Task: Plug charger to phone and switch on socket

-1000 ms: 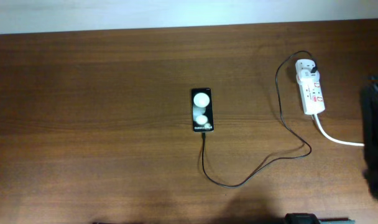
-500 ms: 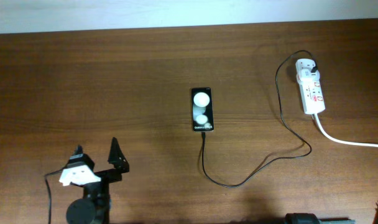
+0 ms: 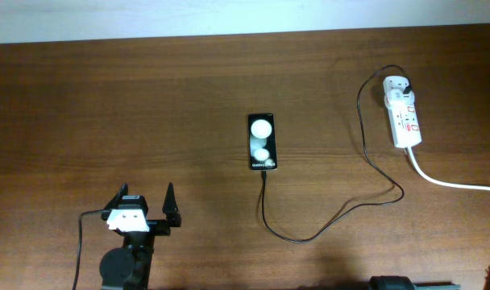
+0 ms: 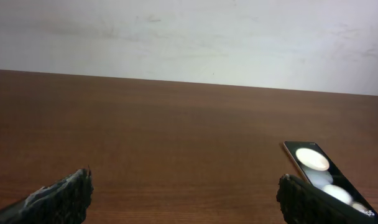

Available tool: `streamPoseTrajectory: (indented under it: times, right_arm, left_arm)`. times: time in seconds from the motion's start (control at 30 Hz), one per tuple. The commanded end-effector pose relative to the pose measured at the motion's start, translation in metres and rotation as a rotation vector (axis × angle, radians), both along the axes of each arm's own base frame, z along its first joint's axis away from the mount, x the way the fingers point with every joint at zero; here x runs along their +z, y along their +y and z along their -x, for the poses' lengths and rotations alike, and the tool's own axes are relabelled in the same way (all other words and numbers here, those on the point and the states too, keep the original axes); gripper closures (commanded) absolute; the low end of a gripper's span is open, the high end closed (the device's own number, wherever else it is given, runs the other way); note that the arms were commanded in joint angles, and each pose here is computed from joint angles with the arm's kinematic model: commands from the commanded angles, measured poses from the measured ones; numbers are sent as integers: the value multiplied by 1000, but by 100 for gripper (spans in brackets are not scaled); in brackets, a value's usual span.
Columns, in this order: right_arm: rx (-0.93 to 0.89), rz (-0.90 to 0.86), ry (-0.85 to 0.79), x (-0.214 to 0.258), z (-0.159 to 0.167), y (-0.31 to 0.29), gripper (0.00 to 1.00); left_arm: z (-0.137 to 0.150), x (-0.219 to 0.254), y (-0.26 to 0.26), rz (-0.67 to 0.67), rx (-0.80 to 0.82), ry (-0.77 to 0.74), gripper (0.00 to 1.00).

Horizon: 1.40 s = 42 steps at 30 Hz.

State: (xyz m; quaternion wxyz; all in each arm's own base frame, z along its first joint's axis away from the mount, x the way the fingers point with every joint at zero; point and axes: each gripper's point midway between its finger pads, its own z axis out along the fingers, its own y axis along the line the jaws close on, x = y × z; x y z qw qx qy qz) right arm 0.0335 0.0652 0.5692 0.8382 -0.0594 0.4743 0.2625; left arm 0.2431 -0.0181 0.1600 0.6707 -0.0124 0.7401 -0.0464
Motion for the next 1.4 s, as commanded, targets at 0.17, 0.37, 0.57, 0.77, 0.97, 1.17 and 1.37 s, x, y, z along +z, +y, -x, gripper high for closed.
streamPoseTrajectory:
  times: [0.17,0.37,0.57,0.77,0.97,1.17,1.37]
  right_arm:
    - [-9,-4,-122,-18,44,-1,86]
    - [-9,-4,-121,-20,42,-1,86]
    - [-8,-4,-145,-24,53,0,86]
    - [8,-10,-220,-28,88,2,86]
    - [27,-20,-213,-28,88,2,79]
    - [48,-28,-207,-29,87,-1,47]
    - [80,-61,-196,-30,81,-12,42]
  left_arm:
    - [0,-3,-2,-18,-13,-1,1]
    - [-2,-2,-2,-15,-13,-24,1]
    - [-2,-2,-2,-15,-13,-26,1]
    - [-2,-2,-2,-15,-14,-25,1]
    - [-2,-2,-2,-15,-14,-25,1]
    - [-2,-2,-2,-15,-13,-25,1]
    - [-3,-2,22,-16,83,-24,1]
